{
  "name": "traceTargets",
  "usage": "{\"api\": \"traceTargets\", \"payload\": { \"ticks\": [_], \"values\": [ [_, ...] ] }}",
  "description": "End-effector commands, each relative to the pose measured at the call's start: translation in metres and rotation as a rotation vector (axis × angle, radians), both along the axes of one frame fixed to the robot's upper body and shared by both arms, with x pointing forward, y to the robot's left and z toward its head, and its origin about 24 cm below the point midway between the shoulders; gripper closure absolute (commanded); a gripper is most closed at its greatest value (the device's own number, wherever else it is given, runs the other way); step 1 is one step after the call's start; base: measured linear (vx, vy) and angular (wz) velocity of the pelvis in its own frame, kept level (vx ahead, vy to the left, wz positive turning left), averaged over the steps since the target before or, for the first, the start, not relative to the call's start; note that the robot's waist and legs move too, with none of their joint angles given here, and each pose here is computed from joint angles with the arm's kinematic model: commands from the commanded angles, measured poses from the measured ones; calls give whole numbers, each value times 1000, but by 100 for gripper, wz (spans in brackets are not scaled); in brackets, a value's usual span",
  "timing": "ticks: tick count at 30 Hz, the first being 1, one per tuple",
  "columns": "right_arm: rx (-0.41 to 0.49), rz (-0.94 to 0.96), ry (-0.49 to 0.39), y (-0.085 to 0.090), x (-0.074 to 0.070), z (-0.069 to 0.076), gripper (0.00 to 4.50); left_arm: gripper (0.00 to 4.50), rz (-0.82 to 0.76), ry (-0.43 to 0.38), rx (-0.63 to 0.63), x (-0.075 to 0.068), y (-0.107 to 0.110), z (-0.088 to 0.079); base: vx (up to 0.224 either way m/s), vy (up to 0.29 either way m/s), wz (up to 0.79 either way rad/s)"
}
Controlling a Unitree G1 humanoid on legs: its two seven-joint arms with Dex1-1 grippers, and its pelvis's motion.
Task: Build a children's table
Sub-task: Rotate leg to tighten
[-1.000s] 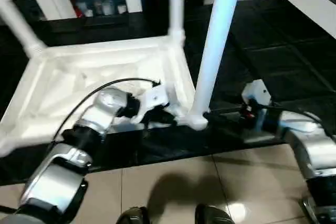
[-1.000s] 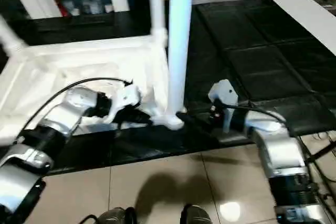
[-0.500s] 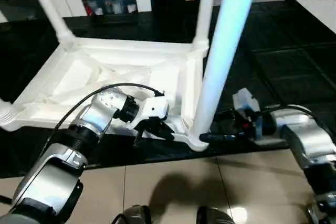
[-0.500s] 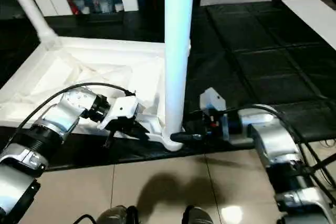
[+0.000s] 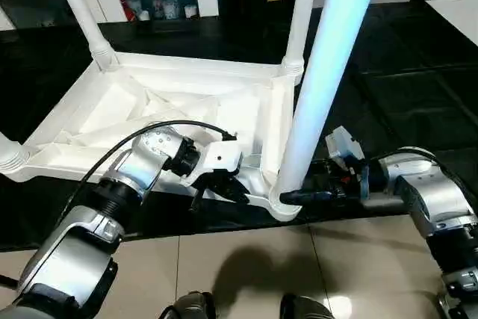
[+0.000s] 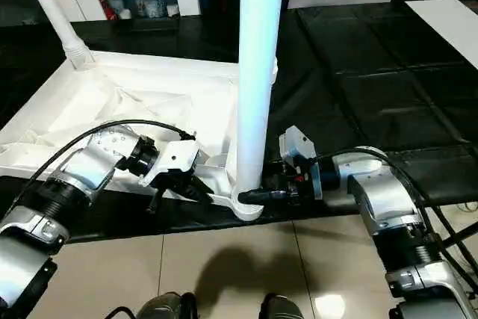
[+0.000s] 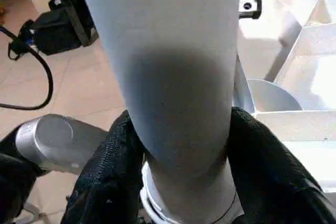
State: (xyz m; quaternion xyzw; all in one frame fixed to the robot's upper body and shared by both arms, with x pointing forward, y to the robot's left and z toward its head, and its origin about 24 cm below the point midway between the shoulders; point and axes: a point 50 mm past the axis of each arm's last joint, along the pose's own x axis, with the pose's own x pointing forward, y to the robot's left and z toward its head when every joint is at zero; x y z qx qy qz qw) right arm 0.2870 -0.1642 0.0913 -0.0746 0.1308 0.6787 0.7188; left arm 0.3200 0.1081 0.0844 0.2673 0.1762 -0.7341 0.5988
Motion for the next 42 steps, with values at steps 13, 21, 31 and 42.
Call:
{"api": "traceTargets", "payload": {
  "ticks": [13, 21, 31, 42],
  "values": [
    [87, -495, 52, 47, 21, -8, 254, 450, 419, -47, -145, 29, -35, 7, 0, 0, 0],
    [112, -991, 79, 80, 48, -13, 184, 450, 693, -128, -255, 47, -71, 20, 0, 0, 0],
    [93, -1016, -7, 56, 39, -13, 97, 450, 623, -187, -211, 46, -62, 13, 0, 0, 0],
    [174, -1071, -137, 8, 4, -11, 4, 450, 655, -254, -217, 50, -39, 6, 0, 0, 0]
  ]
}}
